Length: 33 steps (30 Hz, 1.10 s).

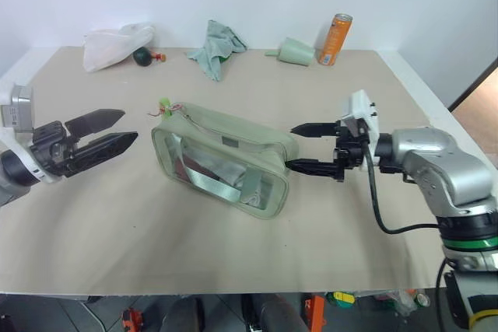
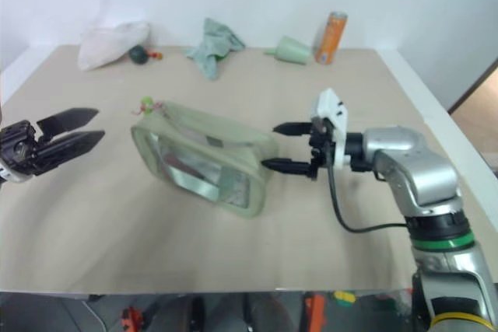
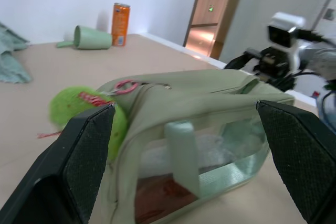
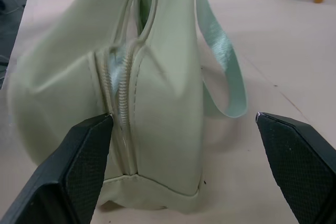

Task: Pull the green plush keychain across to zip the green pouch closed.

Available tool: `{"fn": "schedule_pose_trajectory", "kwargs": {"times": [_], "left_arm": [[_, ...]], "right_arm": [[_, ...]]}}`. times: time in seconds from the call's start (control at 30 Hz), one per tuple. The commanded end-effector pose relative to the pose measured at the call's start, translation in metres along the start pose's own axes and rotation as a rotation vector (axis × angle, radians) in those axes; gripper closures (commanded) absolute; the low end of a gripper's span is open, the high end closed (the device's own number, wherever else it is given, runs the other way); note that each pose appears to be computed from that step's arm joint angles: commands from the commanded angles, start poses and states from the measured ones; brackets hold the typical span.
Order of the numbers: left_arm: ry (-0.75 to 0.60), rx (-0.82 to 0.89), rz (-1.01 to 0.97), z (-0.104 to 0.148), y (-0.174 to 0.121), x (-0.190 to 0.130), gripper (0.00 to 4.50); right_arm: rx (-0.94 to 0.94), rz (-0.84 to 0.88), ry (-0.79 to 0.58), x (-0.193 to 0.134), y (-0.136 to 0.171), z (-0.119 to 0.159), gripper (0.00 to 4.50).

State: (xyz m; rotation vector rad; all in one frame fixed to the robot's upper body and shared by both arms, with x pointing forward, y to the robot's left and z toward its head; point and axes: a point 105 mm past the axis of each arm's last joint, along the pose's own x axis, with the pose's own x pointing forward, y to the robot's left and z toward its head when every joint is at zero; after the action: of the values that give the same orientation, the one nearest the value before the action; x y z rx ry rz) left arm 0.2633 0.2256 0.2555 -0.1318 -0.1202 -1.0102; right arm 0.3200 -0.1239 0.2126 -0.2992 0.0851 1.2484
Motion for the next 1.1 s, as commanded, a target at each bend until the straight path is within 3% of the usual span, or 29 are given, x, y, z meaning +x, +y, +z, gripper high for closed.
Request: {"fn": "schedule_pose_trajectory", "kwargs": {"times": [0.03,0.27,0.43,0.6,0.9,1.1], "left_arm": [[-0.024,0.030,-0.022,0.007,-0.009,0.002,0.00],[-0.041,0.025,0.011,0.005,-0.008,-0.001,0.00],[-0.055,0.009,0.040,0.002,-0.004,-0.004,0.00],[-0.089,-0.034,0.091,0.001,0.009,-0.010,0.00],[-0.129,-0.102,0.156,-0.002,0.027,-0.015,0.00],[-0.132,-0.105,0.151,0.000,0.028,-0.013,0.00]], "right_arm": [[-0.056,-0.001,-0.027,0.008,-0.009,0.008,0.53],[-0.051,0.054,-0.046,0.008,-0.009,0.000,3.01],[-0.062,0.075,-0.049,-0.001,-0.009,0.004,4.49],[-0.157,0.063,-0.019,-0.014,-0.016,0.011,4.49],[-0.333,0.138,-0.083,-0.033,-0.022,0.052,4.49],[-0.351,0.249,-0.010,-0.029,-0.014,0.043,4.49]]}}
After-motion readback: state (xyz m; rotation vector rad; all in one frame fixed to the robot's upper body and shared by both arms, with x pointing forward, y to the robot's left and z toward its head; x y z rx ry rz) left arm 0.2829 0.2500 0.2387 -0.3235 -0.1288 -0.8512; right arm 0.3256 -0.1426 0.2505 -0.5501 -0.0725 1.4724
